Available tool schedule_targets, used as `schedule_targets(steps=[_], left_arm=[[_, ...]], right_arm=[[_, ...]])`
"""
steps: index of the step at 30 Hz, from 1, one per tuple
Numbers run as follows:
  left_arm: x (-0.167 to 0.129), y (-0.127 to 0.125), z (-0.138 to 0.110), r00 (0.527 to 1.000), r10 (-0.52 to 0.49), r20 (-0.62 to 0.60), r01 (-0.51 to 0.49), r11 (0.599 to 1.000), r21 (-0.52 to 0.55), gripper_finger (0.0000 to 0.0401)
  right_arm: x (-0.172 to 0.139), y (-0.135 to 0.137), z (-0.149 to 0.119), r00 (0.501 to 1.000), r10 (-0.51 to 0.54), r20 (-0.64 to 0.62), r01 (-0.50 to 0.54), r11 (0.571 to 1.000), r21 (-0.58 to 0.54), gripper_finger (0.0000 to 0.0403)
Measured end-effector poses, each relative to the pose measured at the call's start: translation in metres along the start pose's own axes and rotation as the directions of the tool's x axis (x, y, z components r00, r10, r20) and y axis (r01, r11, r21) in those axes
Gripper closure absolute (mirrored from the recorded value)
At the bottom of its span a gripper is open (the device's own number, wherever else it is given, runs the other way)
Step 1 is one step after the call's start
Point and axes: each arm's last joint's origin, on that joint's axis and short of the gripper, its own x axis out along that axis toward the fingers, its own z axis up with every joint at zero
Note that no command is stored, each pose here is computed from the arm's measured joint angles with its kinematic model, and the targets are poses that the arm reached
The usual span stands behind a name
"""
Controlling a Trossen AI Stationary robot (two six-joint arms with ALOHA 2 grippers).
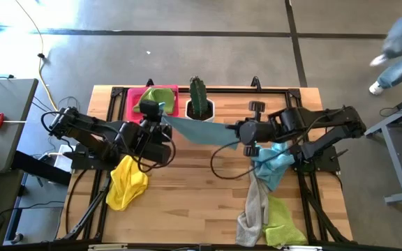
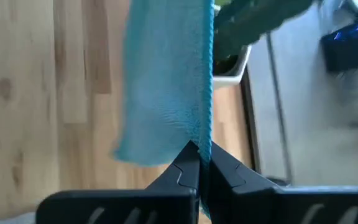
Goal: Fold microfiber towels
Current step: Fold the left blue microfiber towel
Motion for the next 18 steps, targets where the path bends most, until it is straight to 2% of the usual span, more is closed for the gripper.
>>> schedule_targets(steps=[2,3,5,6,7,13,18], left_arm=[[-0.002,-0.004,0.0,0.994,-0.11,0.002,0.109,0.988,-0.108,0.0401],[-0.004,-0.008,0.001,0.979,-0.204,0.006,0.202,0.963,-0.177,0.0401],[-0.008,-0.021,0.008,0.916,-0.402,0.006,0.386,0.873,-0.298,0.0401],[-0.011,-0.03,0.013,0.88,-0.475,0.003,0.45,0.832,-0.324,0.0401],[-0.016,-0.04,0.018,0.851,-0.524,0.004,0.497,0.804,-0.326,0.0401],[-0.045,-0.113,0.048,0.751,-0.66,-0.025,0.648,0.743,-0.17,0.0401],[-0.053,-0.165,0.061,0.742,-0.664,-0.099,0.659,0.748,-0.077,0.0401]], right_arm=[[0.008,0.009,-0.004,0.998,0.058,-0.041,-0.056,0.998,0.033,0.0403],[0.015,0.017,-0.007,0.993,0.096,-0.07,-0.093,0.995,0.044,0.0403],[0.031,0.039,-0.017,0.976,0.167,-0.143,-0.161,0.985,0.056,0.0403],[0.039,0.051,-0.022,0.965,0.201,-0.17,-0.193,0.979,0.058,0.0403],[0.047,0.063,-0.027,0.954,0.231,-0.189,-0.223,0.973,0.062,0.0403],[0.072,0.13,-0.047,0.905,0.385,-0.182,-0.379,0.923,0.072,0.0403],[0.082,0.165,-0.058,0.865,0.429,-0.259,-0.426,0.902,0.071,0.0403]])
